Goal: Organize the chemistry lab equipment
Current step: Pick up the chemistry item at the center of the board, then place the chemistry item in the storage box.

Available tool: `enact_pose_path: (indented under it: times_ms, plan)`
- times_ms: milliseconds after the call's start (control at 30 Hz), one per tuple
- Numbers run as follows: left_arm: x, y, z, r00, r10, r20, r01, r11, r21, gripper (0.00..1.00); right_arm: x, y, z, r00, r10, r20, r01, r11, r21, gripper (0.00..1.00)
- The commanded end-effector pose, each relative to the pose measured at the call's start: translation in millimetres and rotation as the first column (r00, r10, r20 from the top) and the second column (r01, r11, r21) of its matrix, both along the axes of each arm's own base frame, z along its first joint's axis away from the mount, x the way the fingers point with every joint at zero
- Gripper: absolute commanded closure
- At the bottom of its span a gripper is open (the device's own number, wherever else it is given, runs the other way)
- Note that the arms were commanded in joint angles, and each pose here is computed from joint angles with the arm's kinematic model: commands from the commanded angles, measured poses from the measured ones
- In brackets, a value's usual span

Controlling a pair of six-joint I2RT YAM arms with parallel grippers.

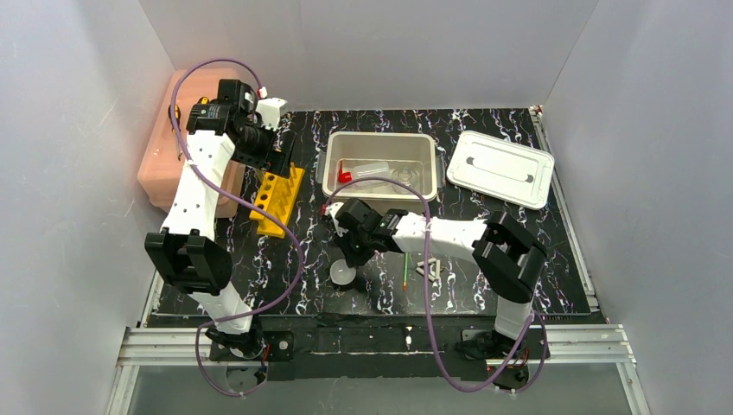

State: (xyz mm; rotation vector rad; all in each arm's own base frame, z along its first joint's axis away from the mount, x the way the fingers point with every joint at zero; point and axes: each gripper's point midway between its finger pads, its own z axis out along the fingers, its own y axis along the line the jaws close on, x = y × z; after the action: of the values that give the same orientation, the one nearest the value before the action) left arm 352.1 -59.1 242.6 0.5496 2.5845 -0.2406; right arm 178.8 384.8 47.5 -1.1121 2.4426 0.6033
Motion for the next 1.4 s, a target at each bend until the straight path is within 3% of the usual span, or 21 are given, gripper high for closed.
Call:
enact_pose_path:
  times_ms: [0, 333, 600, 900, 1367]
  plan:
    - [-11.1, 4.4, 13.7, 0.999, 0.001, 0.036, -0.001, 1.000, 0.004, 0.01, 13.7, 10.4, 71.6, 0.997, 0.022, 0.075, -0.030, 0.994, 0.104, 0.99]
    - [-10.8, 3.2, 15.1, 0.999, -0.003, 0.041, 0.003, 1.000, -0.001, 0.01, 78.0, -21.1, 174.2, 0.981, -0.098, 0.168, 0.062, 0.977, 0.204, 0.99]
    - [-12.6, 2.6, 13.4, 0.999, -0.004, 0.034, 0.004, 1.000, -0.005, 0.01, 160.0, -74.7, 198.4, 0.924, -0.316, 0.217, 0.271, 0.939, 0.214, 0.99]
    - [-12.2, 3.9, 13.5, 0.999, -0.004, 0.037, 0.004, 1.000, 0.001, 0.01, 214.5, -117.0, 148.7, 0.874, -0.430, 0.226, 0.425, 0.902, 0.075, 0.99]
    - [-12.0, 2.6, 10.5, 1.000, -0.010, 0.027, 0.010, 1.000, -0.003, 0.01, 228.0, -125.7, 80.1, 0.866, -0.460, 0.198, 0.479, 0.875, -0.064, 0.99]
